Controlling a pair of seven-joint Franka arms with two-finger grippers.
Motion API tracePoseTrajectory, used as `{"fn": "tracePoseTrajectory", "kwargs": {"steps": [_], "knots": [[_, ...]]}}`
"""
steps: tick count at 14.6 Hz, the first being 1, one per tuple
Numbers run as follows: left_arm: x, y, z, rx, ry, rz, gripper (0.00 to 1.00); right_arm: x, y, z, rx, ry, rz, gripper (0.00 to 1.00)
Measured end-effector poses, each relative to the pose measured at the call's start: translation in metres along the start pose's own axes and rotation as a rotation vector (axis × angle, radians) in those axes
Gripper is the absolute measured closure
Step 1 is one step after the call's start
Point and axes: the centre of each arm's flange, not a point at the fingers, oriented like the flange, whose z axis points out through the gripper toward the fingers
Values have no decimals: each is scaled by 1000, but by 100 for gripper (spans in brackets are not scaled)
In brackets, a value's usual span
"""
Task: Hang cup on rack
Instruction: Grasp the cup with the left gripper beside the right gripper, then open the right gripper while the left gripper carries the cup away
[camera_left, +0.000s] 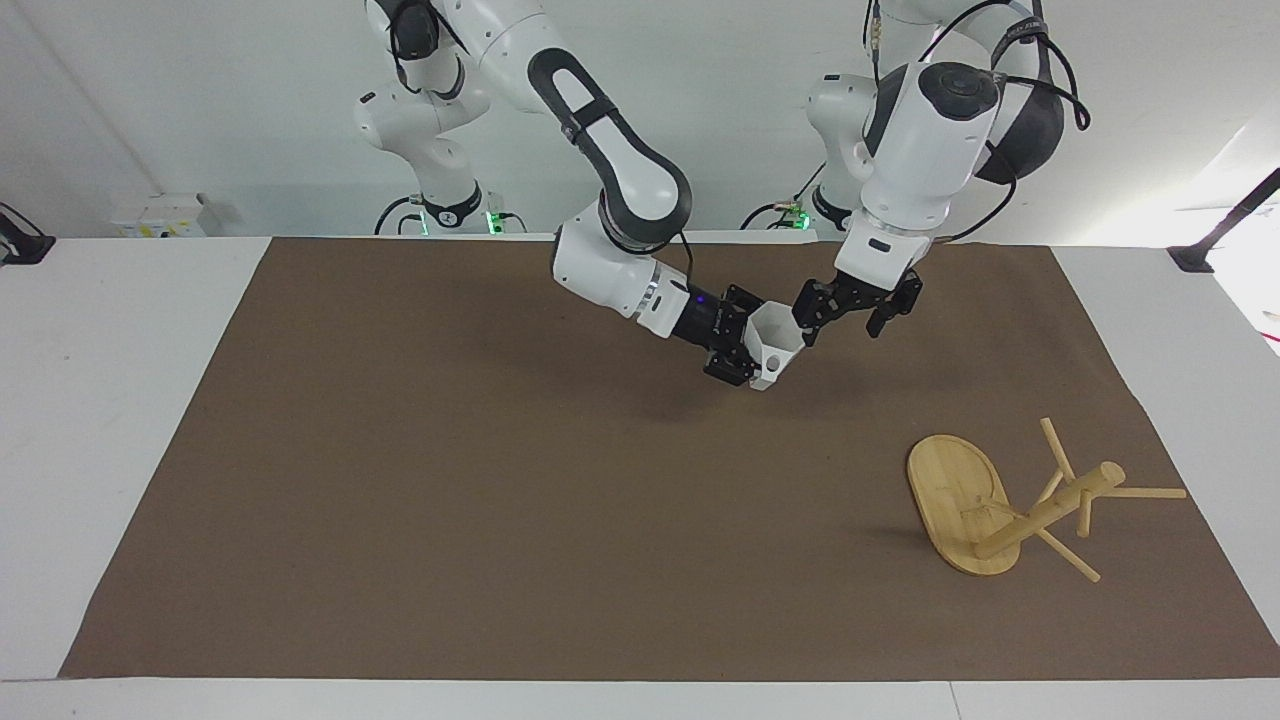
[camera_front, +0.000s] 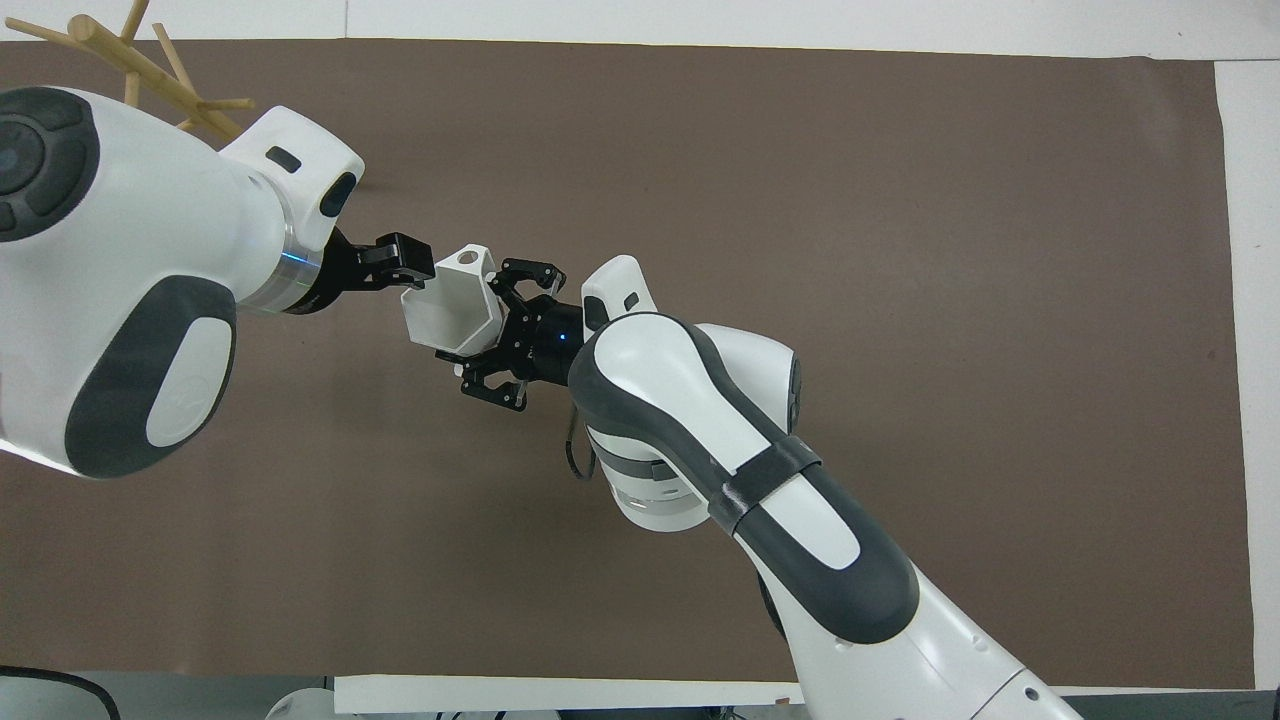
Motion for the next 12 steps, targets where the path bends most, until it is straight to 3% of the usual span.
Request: {"fn": "tracePoseTrajectory", "kwargs": {"steps": [3,10,11,12], "knots": [[-17,4,8,-16,-26,-5,6,0,0,0,-3,-1,-1,23],[-29,16,25,-88,-12,-65,87,0,2,-2,-15,-7,0,23],[-27,16,26,-97,-10,-84,96,-1,4,-3,-23,-9,4,23],[-26,17,26,-100,-8,-92,96,-1,4,-3,-27,-11,4,23]]}}
